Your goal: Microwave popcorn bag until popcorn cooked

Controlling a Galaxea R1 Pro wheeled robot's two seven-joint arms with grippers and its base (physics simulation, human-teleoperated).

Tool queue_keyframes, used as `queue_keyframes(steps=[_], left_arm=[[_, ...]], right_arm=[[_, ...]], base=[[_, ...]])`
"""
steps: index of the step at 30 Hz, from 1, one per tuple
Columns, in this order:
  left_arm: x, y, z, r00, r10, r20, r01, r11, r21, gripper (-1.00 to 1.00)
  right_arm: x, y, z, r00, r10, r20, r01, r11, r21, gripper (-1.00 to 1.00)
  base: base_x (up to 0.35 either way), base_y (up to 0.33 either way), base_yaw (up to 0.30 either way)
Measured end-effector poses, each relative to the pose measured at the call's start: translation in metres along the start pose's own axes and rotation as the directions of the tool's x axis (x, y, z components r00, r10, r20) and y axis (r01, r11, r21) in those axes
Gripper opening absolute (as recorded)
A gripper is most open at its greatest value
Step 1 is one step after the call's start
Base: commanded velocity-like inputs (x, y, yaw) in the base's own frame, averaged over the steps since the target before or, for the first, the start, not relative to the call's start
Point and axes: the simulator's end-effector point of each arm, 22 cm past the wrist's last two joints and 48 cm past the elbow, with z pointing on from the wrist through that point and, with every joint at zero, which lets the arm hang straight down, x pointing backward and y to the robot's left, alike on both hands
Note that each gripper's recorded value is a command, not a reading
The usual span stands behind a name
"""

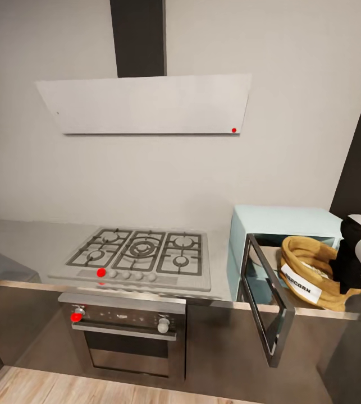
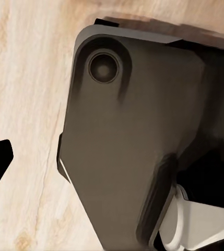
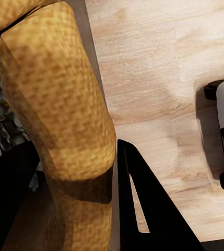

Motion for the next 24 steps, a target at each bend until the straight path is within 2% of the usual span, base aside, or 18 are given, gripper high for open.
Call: queue_keyframes(steps=[6,14,18,24], left_arm=[[0.0,-0.002,0.0,1.0,0.0,0.0,0.0,1.0,0.003,1.0],[0.001,-0.003,0.0,1.0,0.0,0.0,0.0,1.0,0.003,1.0],[0.0,-0.003,0.0,1.0,0.0,0.0,0.0,1.0,0.004,1.0],[0.0,-0.002,0.0,1.0,0.0,0.001,0.0,1.0,0.003,1.0]], right_arm=[[0.002,-0.002,0.0,1.0,-0.001,-0.006,0.001,1.0,0.013,-1.0],[0.004,-0.005,0.0,1.0,-0.005,-0.007,0.006,1.0,0.022,-1.0],[0.016,-0.007,0.0,0.999,-0.038,-0.013,0.039,0.998,0.042,-1.0],[0.021,-0.011,-0.001,0.999,-0.051,-0.013,0.052,0.997,0.061,-1.0]], base=[[-0.147,0.0,0.0],[-0.013,0.0,0.0],[0.0,0.0,0.0],[0.0,0.0,0.0]])
